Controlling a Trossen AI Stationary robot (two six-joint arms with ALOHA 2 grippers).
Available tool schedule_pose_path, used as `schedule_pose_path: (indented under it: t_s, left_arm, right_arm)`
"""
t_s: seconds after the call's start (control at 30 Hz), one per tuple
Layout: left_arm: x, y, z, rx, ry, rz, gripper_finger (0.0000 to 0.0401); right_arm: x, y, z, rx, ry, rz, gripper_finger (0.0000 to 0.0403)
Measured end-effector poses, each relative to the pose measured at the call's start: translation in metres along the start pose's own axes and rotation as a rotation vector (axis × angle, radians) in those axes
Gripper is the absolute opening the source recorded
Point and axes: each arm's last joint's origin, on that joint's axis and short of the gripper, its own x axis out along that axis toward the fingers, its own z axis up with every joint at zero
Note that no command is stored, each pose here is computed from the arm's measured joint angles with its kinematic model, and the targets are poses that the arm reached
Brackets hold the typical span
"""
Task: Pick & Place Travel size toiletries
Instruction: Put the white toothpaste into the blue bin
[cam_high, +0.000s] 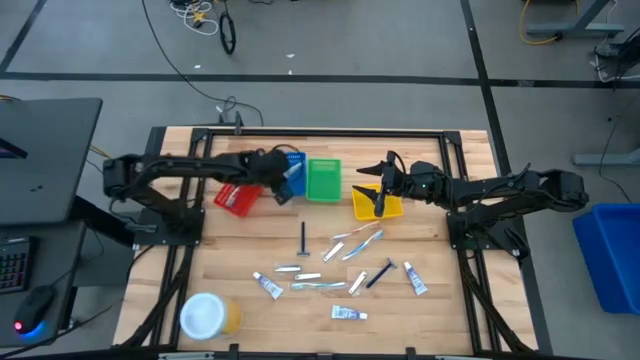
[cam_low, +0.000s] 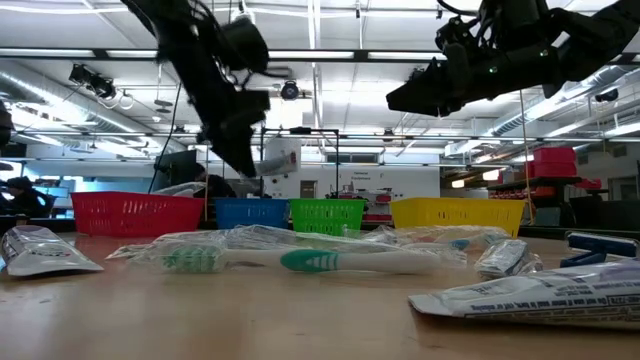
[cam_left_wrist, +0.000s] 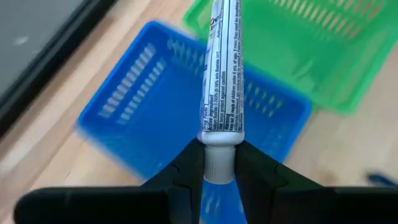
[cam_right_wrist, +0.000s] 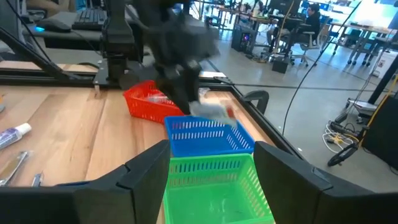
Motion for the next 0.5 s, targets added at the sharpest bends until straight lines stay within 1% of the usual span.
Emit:
schedule_pose_path:
  t_s: [0.07, 0.17, 0.27, 0.5]
  left_arm:
    - [0.012, 0.008, -0.007, -0.019, 0.076, -0.001, 0.0081]
    - [0.028, 0.014, -0.011, -0.027, 0.133, 0.016, 0.0081]
    - [0.039, 0.016, -0.013, -0.031, 0.154, 0.025, 0.0082]
    - [0.041, 0.021, -0.012, -0.044, 0.159, 0.036, 0.0082]
  right_arm:
    - [0.0, 0.0, 0.0, 0.0, 0.0, 0.0, 0.0248]
    - [0.0, 0.0, -0.001, 0.0, 0.006, 0.001, 0.0253]
    - [0.0, 0.0, -0.002, -0.001, 0.018, 0.003, 0.0256]
    - [0.0, 0.0, -0.002, -0.001, 0.022, 0.003, 0.0252]
